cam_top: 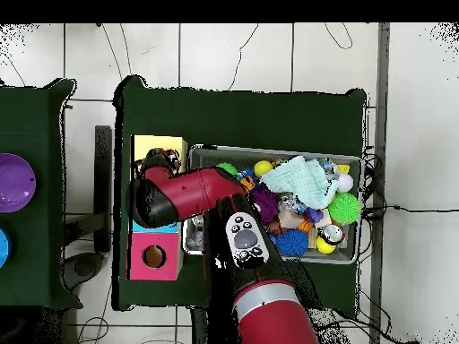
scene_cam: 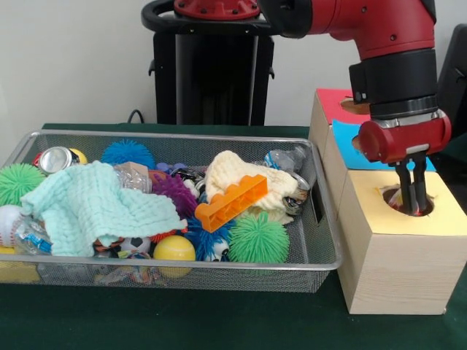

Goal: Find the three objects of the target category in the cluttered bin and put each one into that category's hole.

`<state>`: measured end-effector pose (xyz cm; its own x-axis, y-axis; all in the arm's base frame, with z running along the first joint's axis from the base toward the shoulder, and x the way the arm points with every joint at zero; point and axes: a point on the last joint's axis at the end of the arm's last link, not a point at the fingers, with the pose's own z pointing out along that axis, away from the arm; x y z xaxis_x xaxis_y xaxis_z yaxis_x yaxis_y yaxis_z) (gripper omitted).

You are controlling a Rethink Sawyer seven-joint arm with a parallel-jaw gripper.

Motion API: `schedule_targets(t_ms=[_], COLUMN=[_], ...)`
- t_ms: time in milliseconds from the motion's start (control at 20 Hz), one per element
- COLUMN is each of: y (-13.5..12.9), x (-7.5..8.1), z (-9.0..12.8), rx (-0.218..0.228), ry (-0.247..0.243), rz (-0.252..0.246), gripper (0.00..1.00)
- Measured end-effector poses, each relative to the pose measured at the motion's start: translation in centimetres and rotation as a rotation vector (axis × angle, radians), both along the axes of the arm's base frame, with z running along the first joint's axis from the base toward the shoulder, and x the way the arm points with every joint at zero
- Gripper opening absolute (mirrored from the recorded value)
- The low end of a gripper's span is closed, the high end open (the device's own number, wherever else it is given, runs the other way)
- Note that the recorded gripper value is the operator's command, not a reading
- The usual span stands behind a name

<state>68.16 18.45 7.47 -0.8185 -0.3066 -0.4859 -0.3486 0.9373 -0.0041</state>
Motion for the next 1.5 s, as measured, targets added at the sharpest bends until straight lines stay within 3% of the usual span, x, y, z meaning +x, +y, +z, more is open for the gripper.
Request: schedule_targets(t_ms=[350,600,650,900,1050,1200,1500], y=[-0.2,-0.1,0.1,0.5,1.0,1.2,0.8], x=[0.7,0.4,0.1,-0.3,-1.2,-1.7,-1.9], z=[1.9,2.0,1.9,1.7,1.4,1.2,1.7], rx=[-0.006,-0.018,-0.024,-0.037,-0.057,-0.066,-0.075], ry=[-0.031,-0.004,0.013,0.049,0.11,0.14,0.153], rz=[-0.001,0.004,0.009,0.017,0.03,0.034,0.032], gripper=[0.0,0.0,1.0,1.0,1.0,1.0,1.0])
